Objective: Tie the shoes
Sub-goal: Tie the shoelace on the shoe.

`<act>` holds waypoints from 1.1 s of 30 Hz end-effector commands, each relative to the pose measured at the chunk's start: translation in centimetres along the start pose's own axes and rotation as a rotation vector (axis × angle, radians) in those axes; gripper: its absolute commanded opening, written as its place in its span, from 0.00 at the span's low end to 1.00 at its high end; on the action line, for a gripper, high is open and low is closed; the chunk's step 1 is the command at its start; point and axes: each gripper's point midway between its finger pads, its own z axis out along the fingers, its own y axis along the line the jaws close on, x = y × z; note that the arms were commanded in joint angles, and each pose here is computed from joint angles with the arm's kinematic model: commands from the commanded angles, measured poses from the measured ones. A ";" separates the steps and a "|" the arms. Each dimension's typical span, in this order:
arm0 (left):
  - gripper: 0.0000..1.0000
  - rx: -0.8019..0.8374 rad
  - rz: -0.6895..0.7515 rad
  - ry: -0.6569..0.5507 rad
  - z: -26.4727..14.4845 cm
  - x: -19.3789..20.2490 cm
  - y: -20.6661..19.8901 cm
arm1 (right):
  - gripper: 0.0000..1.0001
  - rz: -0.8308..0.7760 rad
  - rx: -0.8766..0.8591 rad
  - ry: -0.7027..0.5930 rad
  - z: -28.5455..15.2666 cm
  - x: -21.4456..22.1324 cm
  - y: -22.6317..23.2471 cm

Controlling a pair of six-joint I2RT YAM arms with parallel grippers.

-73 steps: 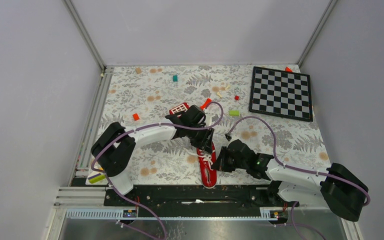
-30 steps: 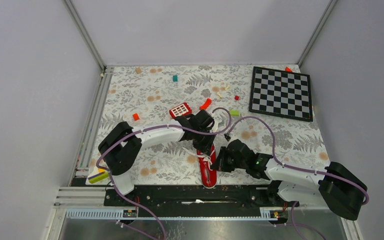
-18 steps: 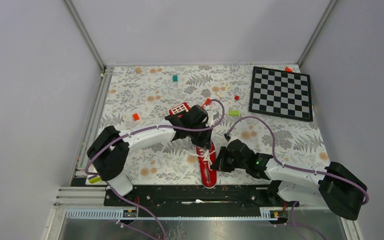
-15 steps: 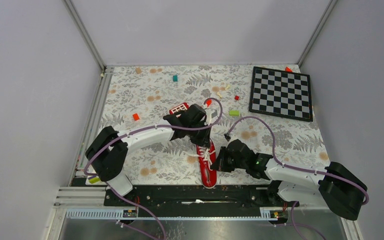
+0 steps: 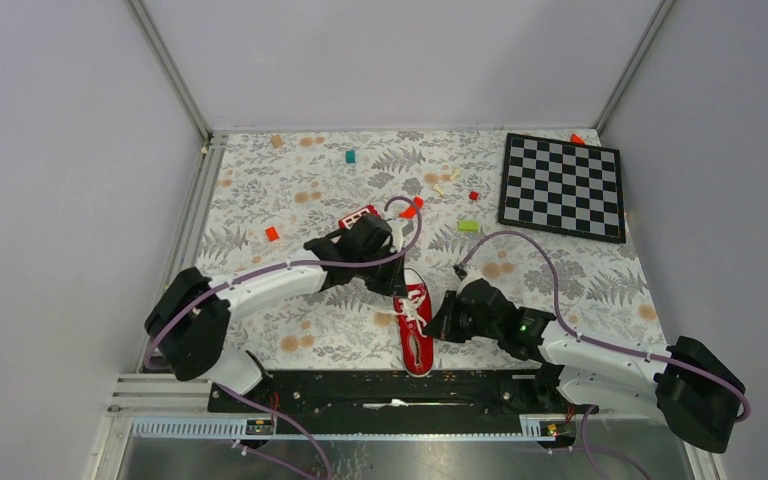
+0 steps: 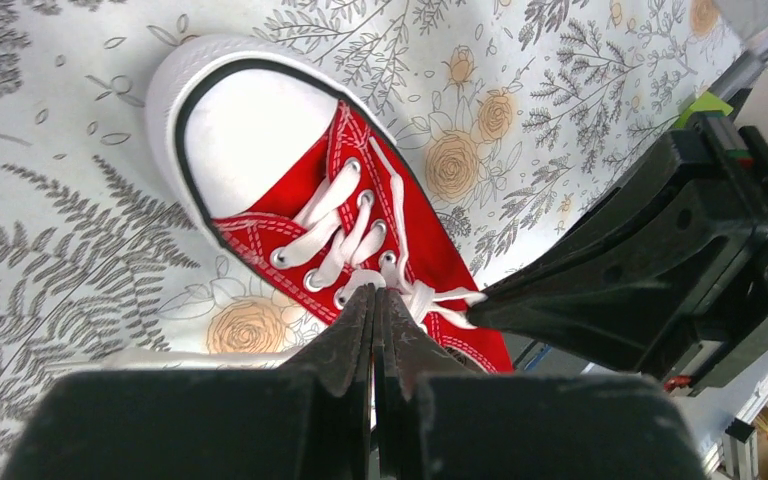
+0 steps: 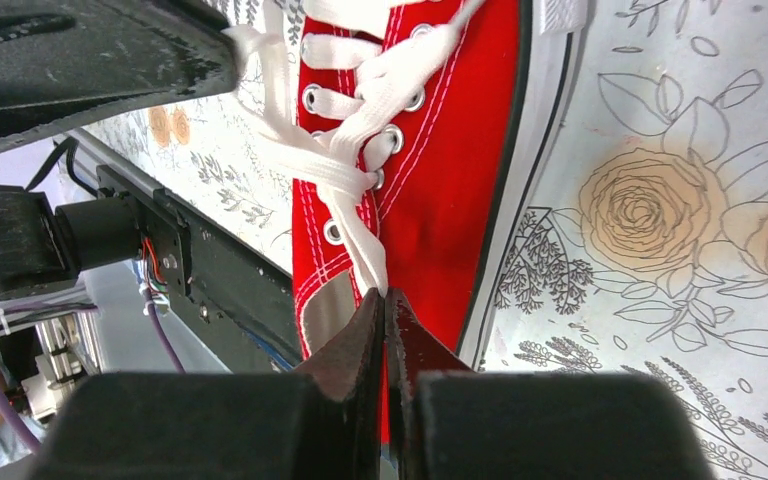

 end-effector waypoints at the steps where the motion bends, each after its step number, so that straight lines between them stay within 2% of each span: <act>1: 0.00 0.005 -0.023 -0.119 -1.8 -1.9 -0.1 | 0.00 -0.013 0.027 -0.047 -0.4 -0.9 -0.4; 18: 0.00 -0.021 -0.092 -0.101 -2.2 1.5 2.4 | 0.00 -0.015 0.077 -0.040 -0.8 -0.1 -2.2; 33: 0.00 -0.046 -0.128 -0.114 -2.5 2.2 3.9 | 0.00 -0.014 0.078 -0.030 -0.5 0.4 -2.8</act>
